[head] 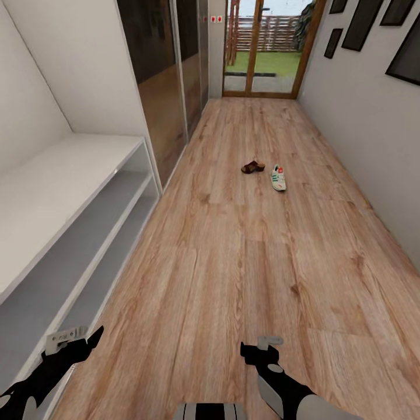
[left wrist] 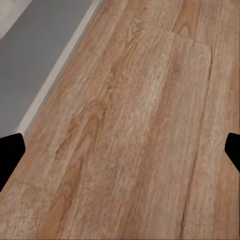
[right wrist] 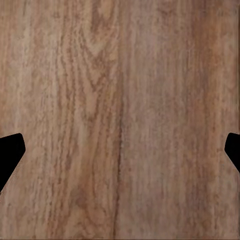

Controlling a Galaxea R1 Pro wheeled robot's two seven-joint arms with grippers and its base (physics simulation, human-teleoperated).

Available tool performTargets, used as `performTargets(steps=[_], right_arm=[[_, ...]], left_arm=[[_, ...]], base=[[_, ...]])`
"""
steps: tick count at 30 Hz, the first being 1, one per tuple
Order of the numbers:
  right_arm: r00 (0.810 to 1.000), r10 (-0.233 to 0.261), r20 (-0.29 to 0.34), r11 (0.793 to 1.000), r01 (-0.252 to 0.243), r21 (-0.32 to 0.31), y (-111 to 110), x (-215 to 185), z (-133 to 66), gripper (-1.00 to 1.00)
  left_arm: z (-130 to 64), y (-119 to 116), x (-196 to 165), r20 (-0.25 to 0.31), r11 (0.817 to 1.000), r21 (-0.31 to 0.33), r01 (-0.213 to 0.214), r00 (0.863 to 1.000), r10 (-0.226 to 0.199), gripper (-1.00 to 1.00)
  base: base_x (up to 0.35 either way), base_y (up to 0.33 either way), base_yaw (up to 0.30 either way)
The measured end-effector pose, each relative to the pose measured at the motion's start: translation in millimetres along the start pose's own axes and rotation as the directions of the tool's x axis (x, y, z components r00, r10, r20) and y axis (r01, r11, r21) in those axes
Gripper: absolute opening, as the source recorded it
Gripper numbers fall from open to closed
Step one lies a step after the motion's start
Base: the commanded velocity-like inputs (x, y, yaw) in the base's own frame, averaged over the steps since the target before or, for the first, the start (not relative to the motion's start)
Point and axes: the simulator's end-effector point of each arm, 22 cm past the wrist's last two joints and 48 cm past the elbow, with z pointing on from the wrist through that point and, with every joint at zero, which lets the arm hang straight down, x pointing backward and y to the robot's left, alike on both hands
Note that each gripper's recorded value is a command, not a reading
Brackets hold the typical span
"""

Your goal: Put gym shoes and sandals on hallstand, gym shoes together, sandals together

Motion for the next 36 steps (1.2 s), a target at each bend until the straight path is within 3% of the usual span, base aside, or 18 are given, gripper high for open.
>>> performTargets(steps=[17,33,36], right_arm=[[1.0,0.0,0.0,1.0,0.0,0.0,0.0,-0.1,0.0,1.0],[1.0,-0.007,0.001,1.0,0.007,-0.001,-0.3,0.0,0.0,1.0],[1.0,-0.011,-0.008,1.0,0.011,0.013,-8.7,4.1,1.2,1.0]], left_arm=[[-0.1,0.5,0.0,0.0,1.0,-0.001,0.0,1.0,0.0,1.0],[-0.1,0.5,0.0,0.0,1.0,-0.001,0.0,1.0,0.0,1.0],[3.0,-6.0,-10.1,0.018,1.0,0.012,-0.012,1.0,0.012,1.0]], base=[[0.312,-0.13,0.0],[0.322,-0.016,0.0],[0.0,0.0,0.0]])
